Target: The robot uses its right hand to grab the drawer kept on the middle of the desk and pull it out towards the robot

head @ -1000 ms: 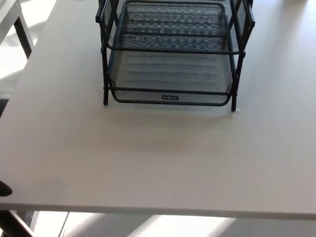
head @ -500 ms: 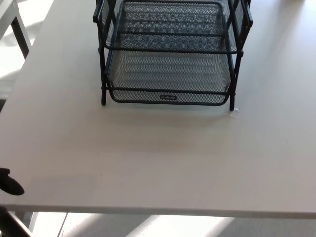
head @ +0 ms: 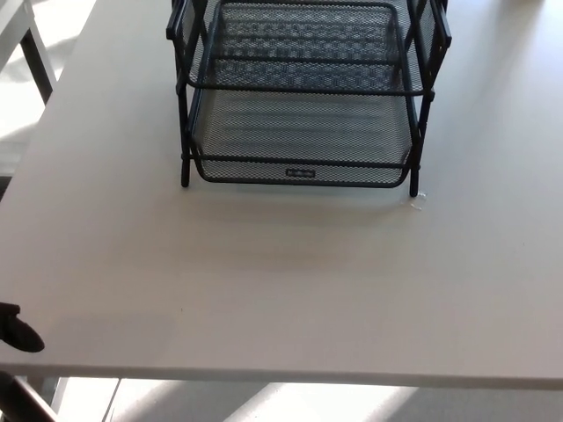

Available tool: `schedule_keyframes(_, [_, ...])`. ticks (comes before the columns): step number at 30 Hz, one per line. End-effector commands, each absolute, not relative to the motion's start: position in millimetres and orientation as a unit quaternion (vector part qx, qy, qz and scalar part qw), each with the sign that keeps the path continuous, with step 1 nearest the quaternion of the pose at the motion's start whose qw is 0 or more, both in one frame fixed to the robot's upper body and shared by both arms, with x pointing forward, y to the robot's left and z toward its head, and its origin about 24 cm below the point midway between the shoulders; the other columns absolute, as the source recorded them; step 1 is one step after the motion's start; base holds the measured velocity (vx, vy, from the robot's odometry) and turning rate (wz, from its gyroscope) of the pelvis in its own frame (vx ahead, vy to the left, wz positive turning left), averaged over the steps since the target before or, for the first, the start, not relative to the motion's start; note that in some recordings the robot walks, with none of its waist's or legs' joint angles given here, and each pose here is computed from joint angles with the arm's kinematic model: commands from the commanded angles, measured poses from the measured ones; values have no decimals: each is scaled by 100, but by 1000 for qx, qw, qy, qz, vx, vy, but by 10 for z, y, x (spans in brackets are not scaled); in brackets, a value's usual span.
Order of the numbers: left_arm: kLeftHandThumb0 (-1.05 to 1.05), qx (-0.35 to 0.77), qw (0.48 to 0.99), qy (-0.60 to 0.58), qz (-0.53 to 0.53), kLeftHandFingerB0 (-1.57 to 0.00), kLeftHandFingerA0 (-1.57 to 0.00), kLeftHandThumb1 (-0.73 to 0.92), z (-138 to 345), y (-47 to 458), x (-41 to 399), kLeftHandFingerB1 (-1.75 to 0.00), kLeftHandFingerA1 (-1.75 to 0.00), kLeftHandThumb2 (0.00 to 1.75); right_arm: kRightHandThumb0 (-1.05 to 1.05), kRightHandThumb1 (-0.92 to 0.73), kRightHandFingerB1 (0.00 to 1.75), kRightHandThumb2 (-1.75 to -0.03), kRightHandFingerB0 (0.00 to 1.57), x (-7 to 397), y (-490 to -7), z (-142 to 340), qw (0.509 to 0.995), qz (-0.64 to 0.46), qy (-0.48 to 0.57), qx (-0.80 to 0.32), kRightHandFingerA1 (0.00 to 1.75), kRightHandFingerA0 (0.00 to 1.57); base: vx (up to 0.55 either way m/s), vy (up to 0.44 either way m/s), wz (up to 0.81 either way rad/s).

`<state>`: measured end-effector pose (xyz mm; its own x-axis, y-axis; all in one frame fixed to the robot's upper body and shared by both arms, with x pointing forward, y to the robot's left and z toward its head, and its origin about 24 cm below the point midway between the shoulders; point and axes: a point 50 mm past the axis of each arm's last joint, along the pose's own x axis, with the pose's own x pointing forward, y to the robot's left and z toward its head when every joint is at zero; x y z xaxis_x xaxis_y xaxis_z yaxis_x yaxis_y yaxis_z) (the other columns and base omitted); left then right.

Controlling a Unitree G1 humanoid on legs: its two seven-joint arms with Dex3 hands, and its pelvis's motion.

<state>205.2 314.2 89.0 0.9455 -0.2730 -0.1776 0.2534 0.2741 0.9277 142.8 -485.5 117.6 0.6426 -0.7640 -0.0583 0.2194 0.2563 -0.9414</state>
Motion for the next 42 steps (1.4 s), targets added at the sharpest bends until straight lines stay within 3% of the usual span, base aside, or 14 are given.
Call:
schedule_keyframes(1, [-28, 591, 788, -11, -173, -80, -78, 56, 910, 3159, 2035, -56, -84, 57, -73, -48, 41, -83, 14, 1703, -4513, 1890, 704, -402, 46, -584, 55, 26, 0, 0, 0])
schedule_keyframes(11, [-28, 586, 791, -8, -172, -81, -79, 56, 895, 3158, 2024, -55, -84, 57, -79, -52, 45, -92, 2, 2206, -3643, 2598, 715, -327, -150, -599, 60, 11, 0, 0, 0])
schedule_keyframes(12, [-28, 585, 792, -8, -172, -81, -79, 56, 895, 3159, 2025, -55, -84, 57, -72, -68, 38, -60, 6, 2244, -3564, 2628, 709, -318, -154, -610, 56, 13, 0, 0, 0])
schedule_keyframes(13, [-28, 585, 792, -9, -172, -81, -79, 56, 897, 3157, 2025, -56, -85, 57, -73, -50, 41, -88, 2, 2280, -3507, 2647, 707, -313, -156, -615, 57, 13, 0, 0, 0])
schedule_keyframes(15, [-28, 586, 792, -8, -171, -81, -79, 57, 895, 3158, 2029, -56, -86, 57, -63, -64, 33, -60, 9, 2365, -3386, 2687, 713, -295, -169, -613, 51, 18, 0, 0, 0])
schedule_keyframes(25, [-28, 583, 795, -3, -168, -81, -79, 56, 890, 3154, 2029, -55, -84, 57, -36, -44, 50, -99, 0, 2758, -2542, 2751, 771, -164, -256, -560, 53, 2, 0, 0, 0])
schedule_keyframes(26, [-28, 585, 793, -4, -169, -81, -78, 56, 892, 3154, 2030, -55, -84, 57, -59, -61, 32, -60, 13, 2856, -2264, 2748, 773, -130, -291, -549, 45, 12, 0, 0, 0])
schedule_keyframes(27, [-29, 584, 794, 0, -168, -81, -78, 56, 890, 3155, 2029, -55, -84, 57, -36, -44, 50, -99, 0, 2900, -2153, 2748, 774, -110, -300, -546, 52, 2, 0, 0, 0])
schedule_keyframes(28, [-29, 583, 795, -1, -168, -81, -78, 56, 892, 3149, 2032, -55, -84, 57, -36, -44, 50, -99, 0, 2899, -2147, 2756, 774, -110, -301, -546, 52, 2, 0, 0, 0])
schedule_keyframes(29, [-28, 586, 792, -8, -170, -81, -79, 56, 895, 3145, 2033, -55, -84, 57, -60, -61, 30, -59, 12, 2978, -2002, 2722, 782, -88, -316, -530, 38, 8, 0, 0, 0])
schedule_keyframes(30, [-27, 586, 792, -14, -170, -81, -79, 56, 895, 3144, 2031, -56, -83, 57, -65, -42, 40, -84, 0, 3001, -1894, 2729, 781, -83, -312, -535, 49, 4, 0, 0, 0])
schedule_keyframes(31, [-27, 585, 793, -13, -172, -81, -79, 56, 896, 3143, 2034, -56, -84, 57, -61, -62, 30, -59, 9, 3005, -1822, 2738, 776, -75, -320, -538, 42, 9, 0, 0, 0])
schedule_keyframes(32, [-28, 584, 794, -12, -170, -81, -79, 56, 892, 3146, 2034, -55, -84, 57, -66, -44, 37, -84, 0, 3014, -1716, 2747, 774, -61, -323, -542, 48, 0, 0, 0, 0])
schedule_keyframes(42, [-29, 585, 793, -13, -170, -80, -79, 57, 915, 3148, 2048, -57, -87, 57, -38, -39, 51, -97, 0, 3129, -1137, 2698, 760, -7, -360, -541, 53, 2, 0, 0, 0])
